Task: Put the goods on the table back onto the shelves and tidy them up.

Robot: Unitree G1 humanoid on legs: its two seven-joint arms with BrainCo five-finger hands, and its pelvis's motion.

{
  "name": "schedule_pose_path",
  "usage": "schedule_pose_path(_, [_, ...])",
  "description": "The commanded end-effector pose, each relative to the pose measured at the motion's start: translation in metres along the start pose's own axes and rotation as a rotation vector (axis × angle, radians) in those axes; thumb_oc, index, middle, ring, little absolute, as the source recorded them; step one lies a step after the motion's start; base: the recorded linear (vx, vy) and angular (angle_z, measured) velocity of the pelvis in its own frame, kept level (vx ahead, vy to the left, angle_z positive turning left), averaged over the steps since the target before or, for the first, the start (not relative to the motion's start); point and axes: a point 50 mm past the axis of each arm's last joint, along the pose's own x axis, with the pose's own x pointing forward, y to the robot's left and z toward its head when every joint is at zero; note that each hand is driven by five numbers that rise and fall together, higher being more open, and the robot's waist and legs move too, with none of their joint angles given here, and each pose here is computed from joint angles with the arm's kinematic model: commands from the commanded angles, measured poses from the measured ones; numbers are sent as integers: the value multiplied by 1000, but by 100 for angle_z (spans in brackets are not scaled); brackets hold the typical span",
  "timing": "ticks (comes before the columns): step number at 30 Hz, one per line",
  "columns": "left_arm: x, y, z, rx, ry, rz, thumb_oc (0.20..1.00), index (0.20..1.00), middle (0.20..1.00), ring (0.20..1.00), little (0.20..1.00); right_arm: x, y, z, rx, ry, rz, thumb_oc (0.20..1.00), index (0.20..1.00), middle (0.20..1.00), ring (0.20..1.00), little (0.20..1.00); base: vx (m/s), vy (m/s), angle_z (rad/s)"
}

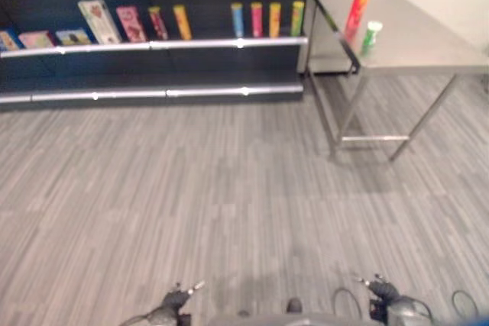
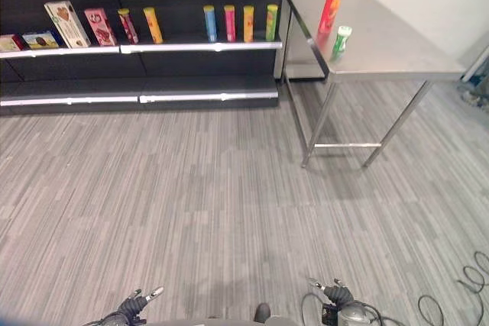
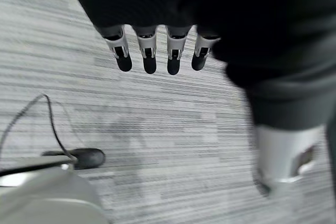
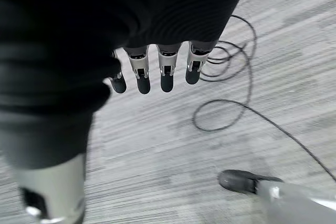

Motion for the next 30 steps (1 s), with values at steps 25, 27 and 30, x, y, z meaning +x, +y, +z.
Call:
schedule_pose_path(25, [3,8,6,20,-6,9,1000,1000,1000,1000,1000,1,5,4,-20,-23,12,1000,1000,1000,1000,1000,-13,16,-1])
schedule_pose_path(27, [4,10,9,22,-12,12,1000,1000,1000,1000,1000,1,5,4,-19,-19,12,1000,1000,1000,1000,1000,-5,20,-4])
schedule_pose_path(30, [4,10,11,30,-18,11,1000,1000,1000,1000,1000,1,5,4,-23,-15,11,1000,1000,1000,1000,1000,-2,11,-5])
